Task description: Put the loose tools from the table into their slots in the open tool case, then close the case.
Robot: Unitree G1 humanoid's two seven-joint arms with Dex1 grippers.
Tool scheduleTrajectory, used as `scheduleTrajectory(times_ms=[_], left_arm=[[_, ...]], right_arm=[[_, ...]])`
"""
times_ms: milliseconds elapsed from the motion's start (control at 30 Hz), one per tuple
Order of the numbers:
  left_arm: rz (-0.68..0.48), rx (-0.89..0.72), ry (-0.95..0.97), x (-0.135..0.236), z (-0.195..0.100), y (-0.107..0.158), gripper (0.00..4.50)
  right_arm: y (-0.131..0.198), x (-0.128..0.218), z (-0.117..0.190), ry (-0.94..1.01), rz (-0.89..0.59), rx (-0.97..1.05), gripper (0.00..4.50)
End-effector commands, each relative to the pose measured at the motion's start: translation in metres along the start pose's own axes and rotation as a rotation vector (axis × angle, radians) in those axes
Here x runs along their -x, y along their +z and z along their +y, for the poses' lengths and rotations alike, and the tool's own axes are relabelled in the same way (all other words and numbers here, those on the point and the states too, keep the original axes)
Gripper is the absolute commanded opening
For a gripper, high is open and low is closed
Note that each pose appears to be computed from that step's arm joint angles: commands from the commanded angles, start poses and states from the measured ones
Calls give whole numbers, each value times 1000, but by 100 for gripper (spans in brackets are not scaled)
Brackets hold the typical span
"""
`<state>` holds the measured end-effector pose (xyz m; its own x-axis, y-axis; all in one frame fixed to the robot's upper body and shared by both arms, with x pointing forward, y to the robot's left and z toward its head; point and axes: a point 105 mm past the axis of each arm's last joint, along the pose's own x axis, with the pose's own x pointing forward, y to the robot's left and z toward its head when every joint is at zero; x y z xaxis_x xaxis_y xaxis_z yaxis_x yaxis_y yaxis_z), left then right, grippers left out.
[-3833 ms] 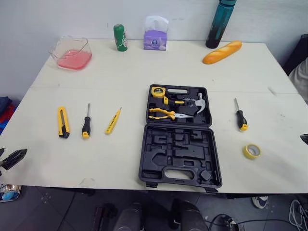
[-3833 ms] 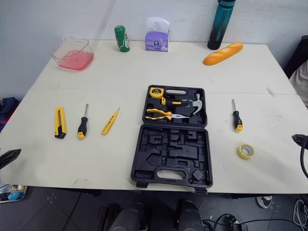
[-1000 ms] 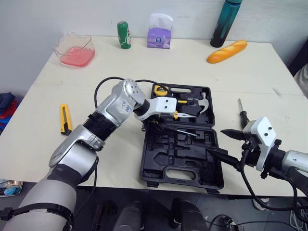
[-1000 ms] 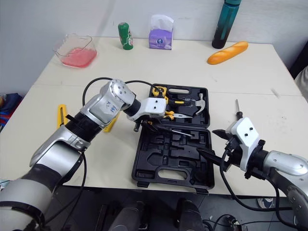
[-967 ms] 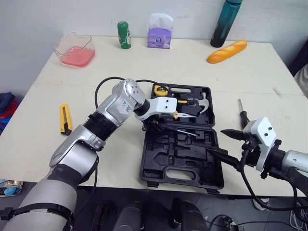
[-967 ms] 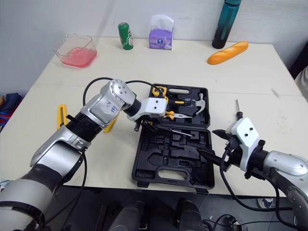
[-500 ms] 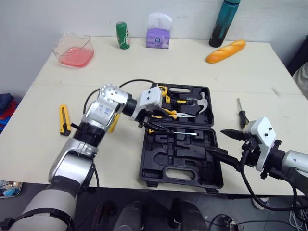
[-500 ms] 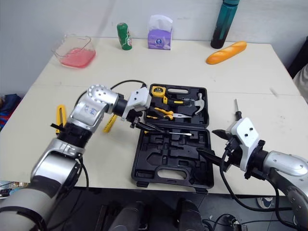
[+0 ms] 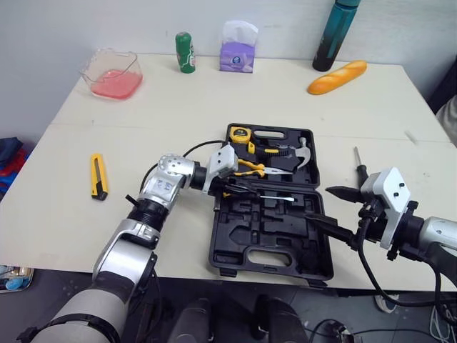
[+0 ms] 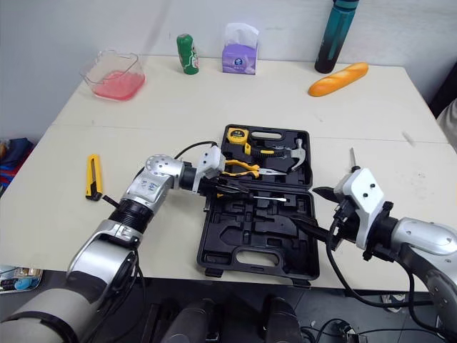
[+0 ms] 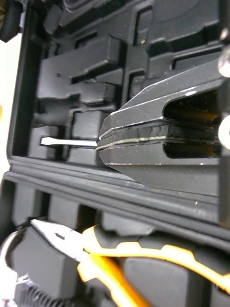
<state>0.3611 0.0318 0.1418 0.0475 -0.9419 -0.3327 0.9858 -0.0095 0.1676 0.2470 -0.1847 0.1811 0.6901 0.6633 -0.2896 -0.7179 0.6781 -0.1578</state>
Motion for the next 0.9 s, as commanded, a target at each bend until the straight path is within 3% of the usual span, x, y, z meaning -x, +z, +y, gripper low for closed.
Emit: scheduleTrajectory(times_ms=[33, 133, 200, 333, 467, 633, 733, 767, 833, 900], left_arm=[[66, -41, 9, -4, 4, -3, 5], [345, 11, -62, -1, -8, -48, 5], [440, 10, -59, -1, -11, -66, 5], [498, 20, -94, -4, -21, -84, 5], [491, 43, -52, -5, -17, -85, 5], [403, 47, -5, -8, -9, -69, 5], [226, 35, 28, -2, -2, -36, 5], [130, 18, 73, 9, 3, -18, 64], [-12, 38, 160, 36, 8, 7, 134], [-107, 105, 239, 70, 2, 18, 224]], right_arm=[[4, 1, 3, 10, -11, 15, 450], [3, 1, 3, 7, -11, 8, 450], [1, 0, 4, 4, -9, 5, 450], [-2, 0, 4, -6, -5, -6, 450], [-5, 2, 3, -16, 5, -13, 450], [-10, 5, 0, -31, 18, -15, 450], [-10, 9, -7, -66, 17, -15, 450], [-10, 14, -13, -90, 15, -19, 450], [-10, 24, -23, -123, 14, -31, 450], [-13, 38, -32, -149, 21, -52, 450]])
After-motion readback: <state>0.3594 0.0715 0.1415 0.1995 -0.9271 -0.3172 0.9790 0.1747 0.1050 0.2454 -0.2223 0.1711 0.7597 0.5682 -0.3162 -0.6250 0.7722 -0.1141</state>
